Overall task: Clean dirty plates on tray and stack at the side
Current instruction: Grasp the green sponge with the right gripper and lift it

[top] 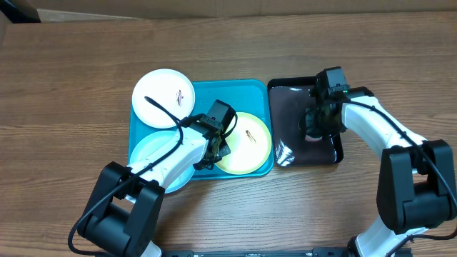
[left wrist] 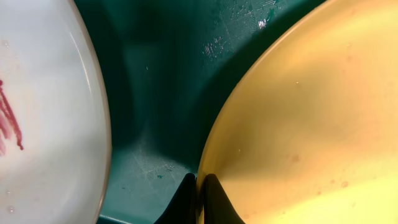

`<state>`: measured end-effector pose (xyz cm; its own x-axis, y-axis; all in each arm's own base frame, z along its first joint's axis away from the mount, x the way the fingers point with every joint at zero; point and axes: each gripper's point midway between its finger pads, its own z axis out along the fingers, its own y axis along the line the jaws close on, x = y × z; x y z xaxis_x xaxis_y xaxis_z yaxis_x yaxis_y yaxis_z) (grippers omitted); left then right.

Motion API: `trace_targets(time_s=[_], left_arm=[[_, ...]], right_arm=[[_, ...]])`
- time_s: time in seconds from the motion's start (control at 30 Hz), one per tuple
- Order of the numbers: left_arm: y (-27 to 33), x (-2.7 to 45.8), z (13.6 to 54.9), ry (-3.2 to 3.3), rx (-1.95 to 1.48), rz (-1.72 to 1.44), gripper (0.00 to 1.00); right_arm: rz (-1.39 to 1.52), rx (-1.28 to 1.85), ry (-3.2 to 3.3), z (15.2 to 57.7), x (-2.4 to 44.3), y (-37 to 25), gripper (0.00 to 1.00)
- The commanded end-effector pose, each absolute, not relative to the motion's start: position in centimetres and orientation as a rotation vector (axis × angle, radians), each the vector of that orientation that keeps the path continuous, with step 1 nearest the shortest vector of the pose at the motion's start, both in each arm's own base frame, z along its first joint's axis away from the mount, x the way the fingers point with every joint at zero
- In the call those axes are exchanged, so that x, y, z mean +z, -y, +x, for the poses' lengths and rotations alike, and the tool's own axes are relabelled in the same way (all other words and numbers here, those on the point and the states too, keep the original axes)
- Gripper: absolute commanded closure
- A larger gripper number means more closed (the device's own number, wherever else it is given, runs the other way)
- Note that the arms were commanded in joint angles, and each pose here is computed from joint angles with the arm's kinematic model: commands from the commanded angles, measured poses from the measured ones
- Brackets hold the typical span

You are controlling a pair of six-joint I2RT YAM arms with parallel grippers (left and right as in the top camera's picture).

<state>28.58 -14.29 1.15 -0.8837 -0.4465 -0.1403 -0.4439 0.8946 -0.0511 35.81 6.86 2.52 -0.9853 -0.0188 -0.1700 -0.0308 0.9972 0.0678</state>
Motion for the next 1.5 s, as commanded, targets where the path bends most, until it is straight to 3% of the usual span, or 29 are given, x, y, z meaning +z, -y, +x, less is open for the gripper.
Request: trace_targets(time_s=[0.0, 0.27, 0.9, 1.2, 1.27, 1.37, 1.47], left_arm=[[13.7, 1.0, 28.3, -2.904, 0.01, -0.682, 0.96], [13.7, 1.0, 28.4, -2.903, 0.009, -0.682, 0.96], [13.7, 1.0, 28.5, -2.9, 0.005, -0.682, 0.96], [13.7, 1.0, 28.5, -2.9, 0.005, -0.682, 0.94], [13.7, 1.0, 28.5, -2.9, 0.005, -0.682, 0.93], [13.7, 1.1, 28.5, -2.9, 0.004, -0.682, 0.96], [13.7, 1.1, 28.5, -2.9, 0.004, -0.682, 0.96]], right_arm=[[-0.043, 0.137, -2.862, 37.9, 6.6, -7.4, 0.96], [-0.042, 0.141, -2.839, 37.4, 9.5, -7.3, 0.96], [-0.084, 0.25, -2.917, 35.2, 8.7, -9.0, 0.96], [-0.062, 0.054, -2.922, 35.1, 8.5, -7.2, 0.96], [0.009, 0.12, -2.923, 35.2, 8.5, -7.8, 0.96], [-0.138, 0.234, -2.933, 34.6, 8.6, -9.7, 0.96], [0.053, 0.072, -2.929, 34.9, 8.4, -7.8, 0.96]])
